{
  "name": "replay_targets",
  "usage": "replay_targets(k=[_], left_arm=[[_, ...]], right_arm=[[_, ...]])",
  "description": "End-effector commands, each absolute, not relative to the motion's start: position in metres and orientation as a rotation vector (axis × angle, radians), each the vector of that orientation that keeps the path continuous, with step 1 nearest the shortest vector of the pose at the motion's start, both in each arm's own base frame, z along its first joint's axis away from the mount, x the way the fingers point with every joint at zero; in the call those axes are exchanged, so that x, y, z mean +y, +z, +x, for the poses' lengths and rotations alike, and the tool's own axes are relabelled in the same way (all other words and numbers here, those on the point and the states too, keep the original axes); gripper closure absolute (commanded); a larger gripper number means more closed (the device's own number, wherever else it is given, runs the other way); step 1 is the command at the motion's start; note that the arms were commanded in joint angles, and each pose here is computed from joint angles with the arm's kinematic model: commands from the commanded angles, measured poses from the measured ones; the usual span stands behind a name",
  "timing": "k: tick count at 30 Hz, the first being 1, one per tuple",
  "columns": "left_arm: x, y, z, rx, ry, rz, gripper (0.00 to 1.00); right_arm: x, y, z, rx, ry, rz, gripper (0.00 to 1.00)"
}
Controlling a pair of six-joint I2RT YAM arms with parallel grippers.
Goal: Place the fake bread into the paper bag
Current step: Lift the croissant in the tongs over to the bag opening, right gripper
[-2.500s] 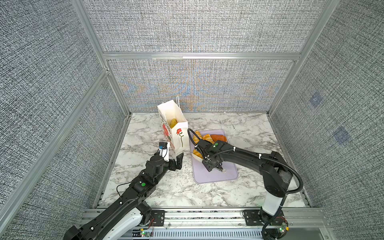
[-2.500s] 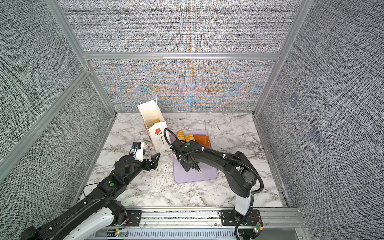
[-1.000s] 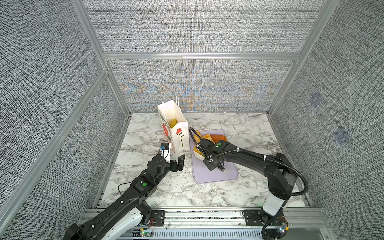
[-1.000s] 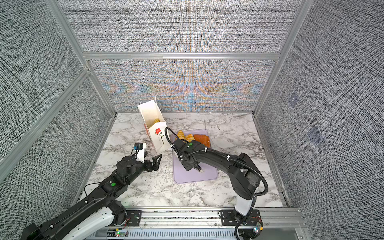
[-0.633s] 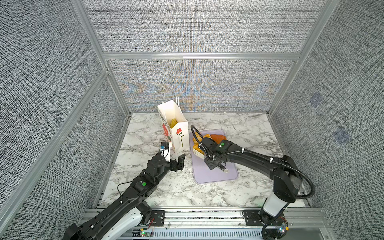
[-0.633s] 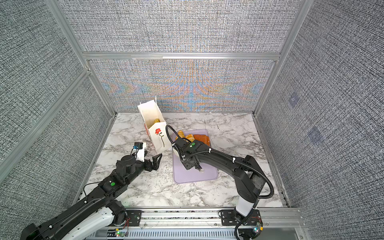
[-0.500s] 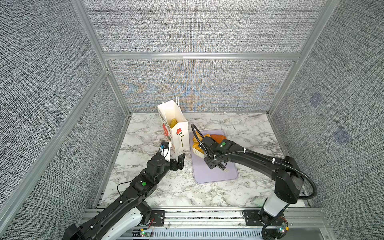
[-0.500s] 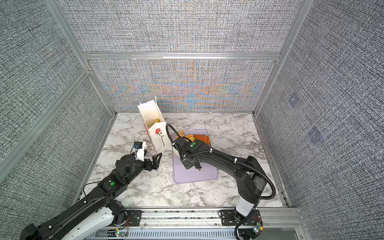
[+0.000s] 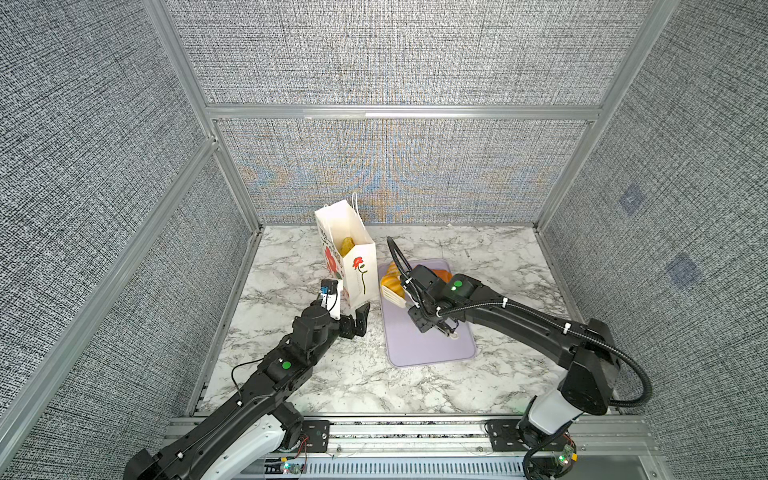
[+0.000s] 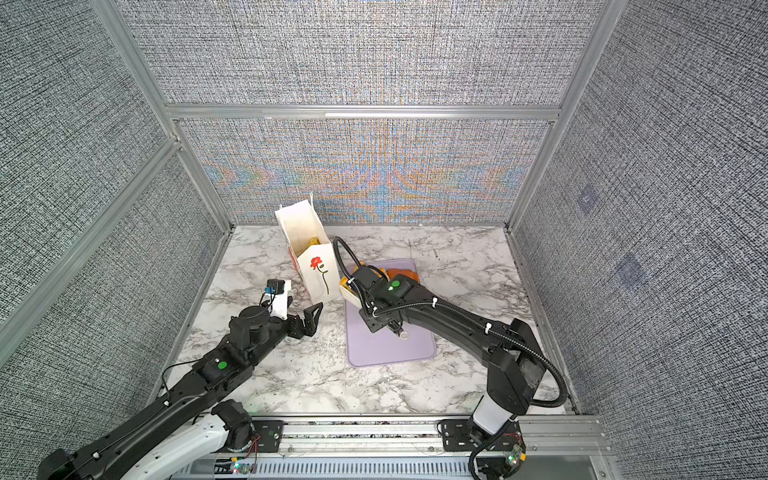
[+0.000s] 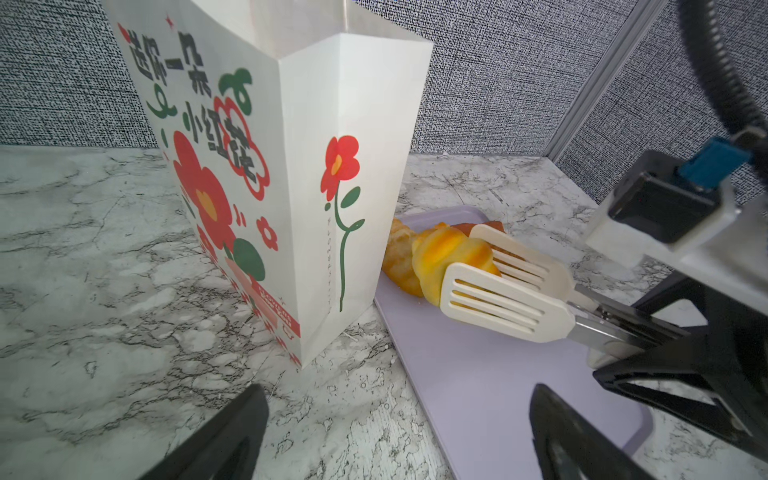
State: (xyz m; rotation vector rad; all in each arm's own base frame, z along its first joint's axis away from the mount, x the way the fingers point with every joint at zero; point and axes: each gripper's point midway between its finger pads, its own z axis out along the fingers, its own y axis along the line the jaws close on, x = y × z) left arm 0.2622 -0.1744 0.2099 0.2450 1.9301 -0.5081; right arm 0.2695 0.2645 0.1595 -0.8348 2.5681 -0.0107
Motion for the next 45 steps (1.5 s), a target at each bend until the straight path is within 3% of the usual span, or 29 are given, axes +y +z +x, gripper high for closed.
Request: replay_targets(k=[1,26,45], left_arm=[[-0.172,0.214,0.264,1.922,-0.484,0.247,0.01],[-0.172,0.243,0.269,1.88,-0.429,0.297,0.01],[-0.159,0.27,0.286,1.849,-0.337,0.269,0.01]], right_arm=[[0.264,0.172,0.271,2.546,0.002,-0.825,0.56],[0.257,0.232,0.279,2.427,0.046,-0.781,0.57],[0.3,0.304,0.298,2.22,0.228,-0.842,0.56]])
